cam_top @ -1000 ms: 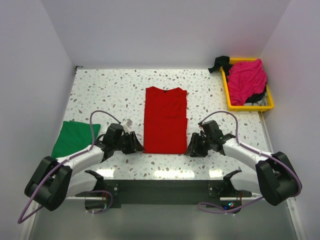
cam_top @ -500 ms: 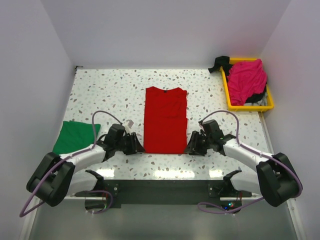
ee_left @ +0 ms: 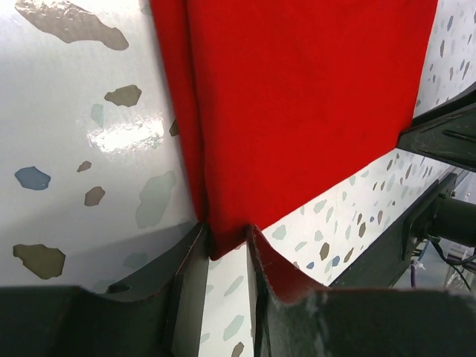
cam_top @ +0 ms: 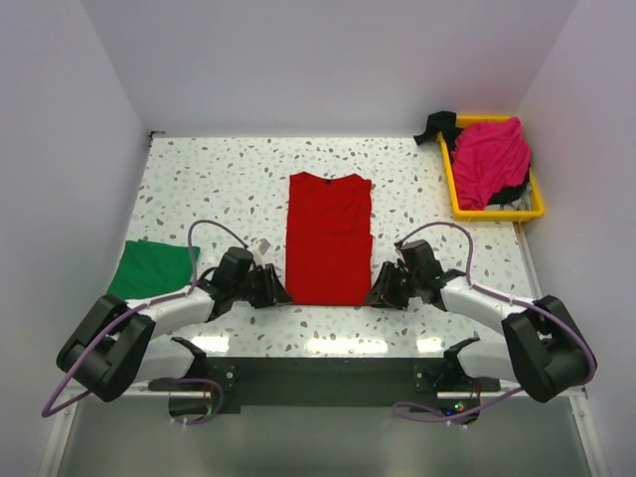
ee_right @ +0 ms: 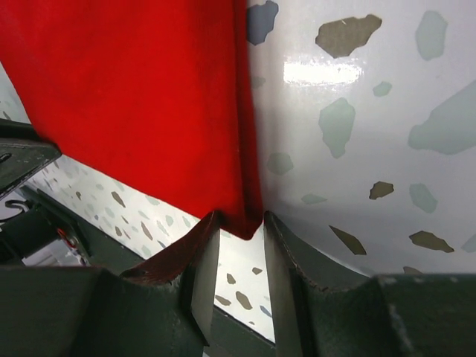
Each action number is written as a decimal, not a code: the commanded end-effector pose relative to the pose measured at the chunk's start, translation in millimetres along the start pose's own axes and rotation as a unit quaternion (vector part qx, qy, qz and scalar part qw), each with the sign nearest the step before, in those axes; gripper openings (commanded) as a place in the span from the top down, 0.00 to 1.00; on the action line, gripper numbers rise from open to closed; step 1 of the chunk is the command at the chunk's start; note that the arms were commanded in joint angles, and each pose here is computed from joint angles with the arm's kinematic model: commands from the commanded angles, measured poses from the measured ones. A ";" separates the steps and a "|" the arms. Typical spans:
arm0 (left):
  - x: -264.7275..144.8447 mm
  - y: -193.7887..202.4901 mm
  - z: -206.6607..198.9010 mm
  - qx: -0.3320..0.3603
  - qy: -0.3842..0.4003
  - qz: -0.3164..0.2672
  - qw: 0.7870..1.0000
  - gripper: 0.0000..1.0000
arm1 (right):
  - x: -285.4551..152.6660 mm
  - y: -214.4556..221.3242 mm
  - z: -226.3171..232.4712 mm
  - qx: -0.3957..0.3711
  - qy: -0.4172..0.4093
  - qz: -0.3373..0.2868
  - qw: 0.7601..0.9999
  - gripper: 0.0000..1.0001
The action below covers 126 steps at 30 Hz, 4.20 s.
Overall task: Fold and stack the t-shirts
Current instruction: Fold the tshirt
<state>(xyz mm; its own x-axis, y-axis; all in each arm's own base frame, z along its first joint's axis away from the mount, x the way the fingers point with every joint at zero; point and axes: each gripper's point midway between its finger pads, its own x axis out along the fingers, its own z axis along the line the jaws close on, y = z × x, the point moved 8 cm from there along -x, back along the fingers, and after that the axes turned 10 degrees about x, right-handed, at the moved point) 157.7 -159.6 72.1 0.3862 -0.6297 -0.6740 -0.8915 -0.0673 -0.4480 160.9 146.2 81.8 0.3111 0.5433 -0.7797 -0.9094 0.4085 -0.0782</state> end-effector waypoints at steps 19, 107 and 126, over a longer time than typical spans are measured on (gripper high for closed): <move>-3.1 25.2 5.6 -0.008 -0.010 0.015 1.000 1.00 | -6.7 15.6 -14.5 -0.012 0.002 0.019 1.000 0.96; 136.4 -260.2 31.7 -0.069 0.030 -0.140 0.987 1.00 | 104.9 -276.0 111.7 -0.026 -0.056 -0.108 0.992 0.68; 85.5 -133.4 -7.0 -0.104 -0.050 -0.099 0.988 1.00 | 53.2 -155.0 70.9 -0.030 -0.022 -0.100 0.994 0.70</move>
<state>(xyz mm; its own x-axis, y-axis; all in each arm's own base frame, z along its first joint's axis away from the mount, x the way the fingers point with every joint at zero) 328.0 -218.0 74.1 0.5656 -0.5555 -0.6095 -0.8238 -0.3451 -0.4498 356.3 157.6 86.7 0.4818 0.5150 -0.7090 -0.8382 0.5068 -0.2015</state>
